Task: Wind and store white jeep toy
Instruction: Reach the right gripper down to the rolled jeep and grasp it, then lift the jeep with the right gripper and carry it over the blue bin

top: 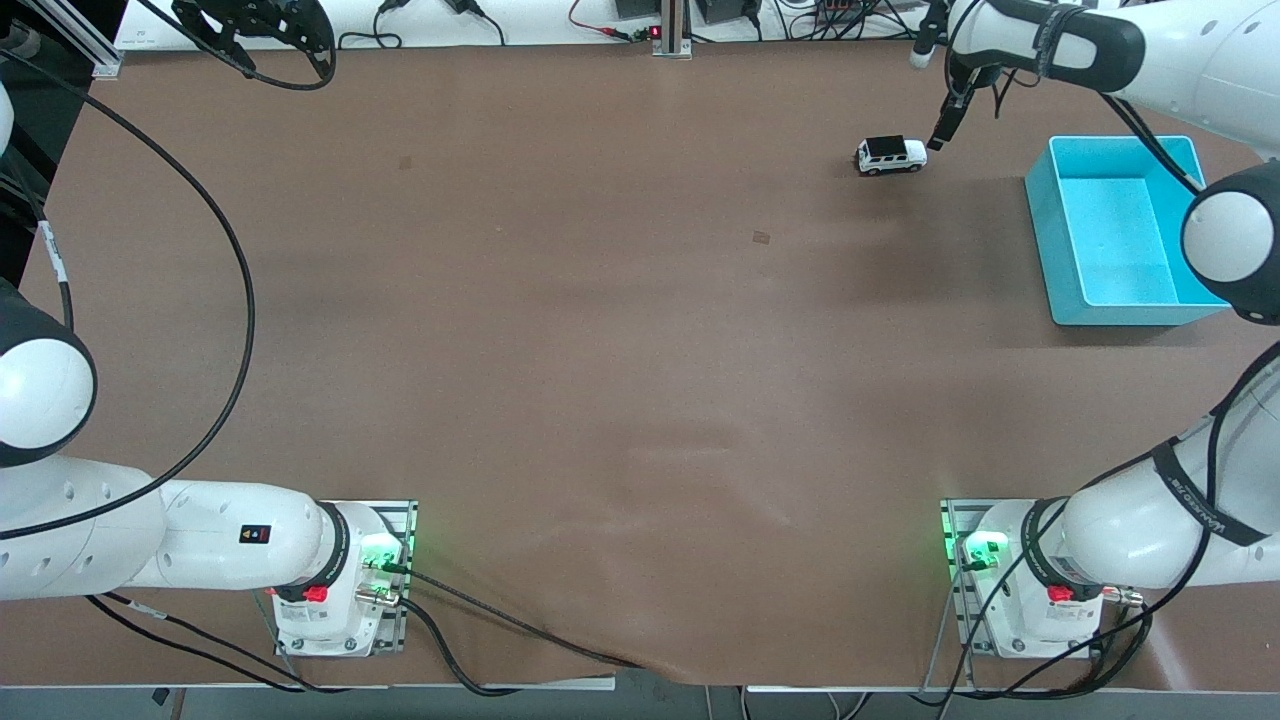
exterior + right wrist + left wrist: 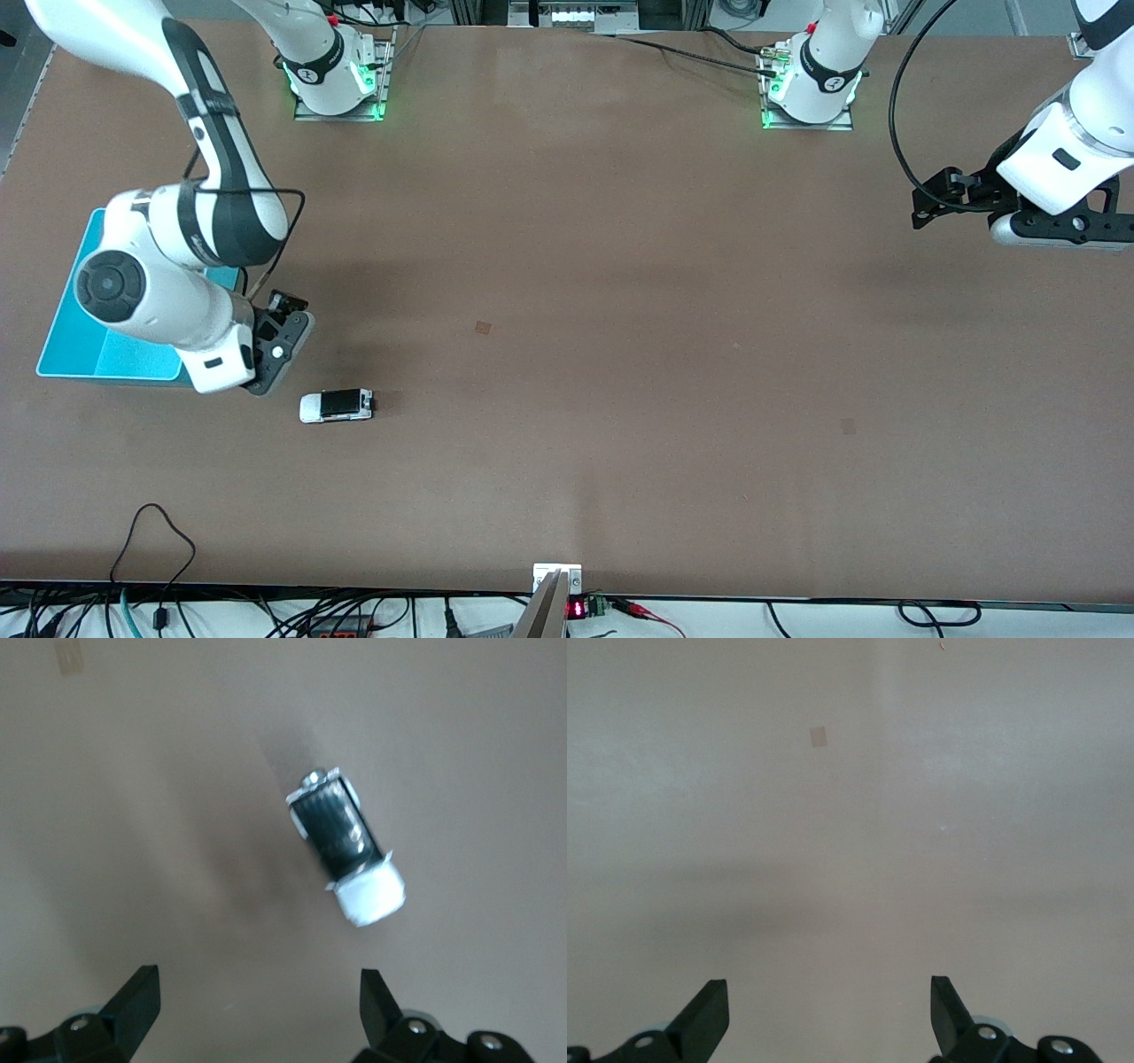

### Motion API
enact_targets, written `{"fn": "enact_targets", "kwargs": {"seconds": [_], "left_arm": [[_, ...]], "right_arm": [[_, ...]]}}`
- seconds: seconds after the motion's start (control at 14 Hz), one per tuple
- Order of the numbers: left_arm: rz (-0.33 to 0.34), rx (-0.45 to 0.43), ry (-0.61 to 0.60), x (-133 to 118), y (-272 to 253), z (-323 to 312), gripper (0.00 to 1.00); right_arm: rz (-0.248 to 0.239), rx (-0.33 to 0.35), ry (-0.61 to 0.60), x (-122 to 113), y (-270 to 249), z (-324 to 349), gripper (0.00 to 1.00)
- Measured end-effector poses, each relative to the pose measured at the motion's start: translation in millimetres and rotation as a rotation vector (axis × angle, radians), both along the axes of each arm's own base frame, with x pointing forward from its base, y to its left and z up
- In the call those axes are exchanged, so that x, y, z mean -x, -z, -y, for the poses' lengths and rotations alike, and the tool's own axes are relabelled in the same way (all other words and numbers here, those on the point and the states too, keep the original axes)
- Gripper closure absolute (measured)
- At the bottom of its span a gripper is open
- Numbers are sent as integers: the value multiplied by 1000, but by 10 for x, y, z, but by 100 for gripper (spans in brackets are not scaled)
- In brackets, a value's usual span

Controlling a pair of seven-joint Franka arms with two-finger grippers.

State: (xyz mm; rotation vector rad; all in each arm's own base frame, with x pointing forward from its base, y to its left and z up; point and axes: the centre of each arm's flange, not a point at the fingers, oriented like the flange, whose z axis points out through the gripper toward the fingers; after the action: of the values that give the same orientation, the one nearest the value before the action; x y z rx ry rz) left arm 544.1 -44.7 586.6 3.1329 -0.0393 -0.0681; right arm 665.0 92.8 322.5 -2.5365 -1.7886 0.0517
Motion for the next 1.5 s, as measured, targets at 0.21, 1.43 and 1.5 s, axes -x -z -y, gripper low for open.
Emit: {"fn": "enact_targets", "kwargs": {"seconds": [0.21, 1.43, 1.5], "left_arm": [[0, 0, 23, 3, -2, 43, 0], [2, 3, 89, -1, -1, 39, 0], [2, 3, 89, -1, -1, 38, 0]], "right_arm": [[72, -20, -205, -149, 361, -30, 0], [203, -32, -319, -309, 1152, -101, 30], [208, -32, -319, -314, 1147, -101, 39]]}}
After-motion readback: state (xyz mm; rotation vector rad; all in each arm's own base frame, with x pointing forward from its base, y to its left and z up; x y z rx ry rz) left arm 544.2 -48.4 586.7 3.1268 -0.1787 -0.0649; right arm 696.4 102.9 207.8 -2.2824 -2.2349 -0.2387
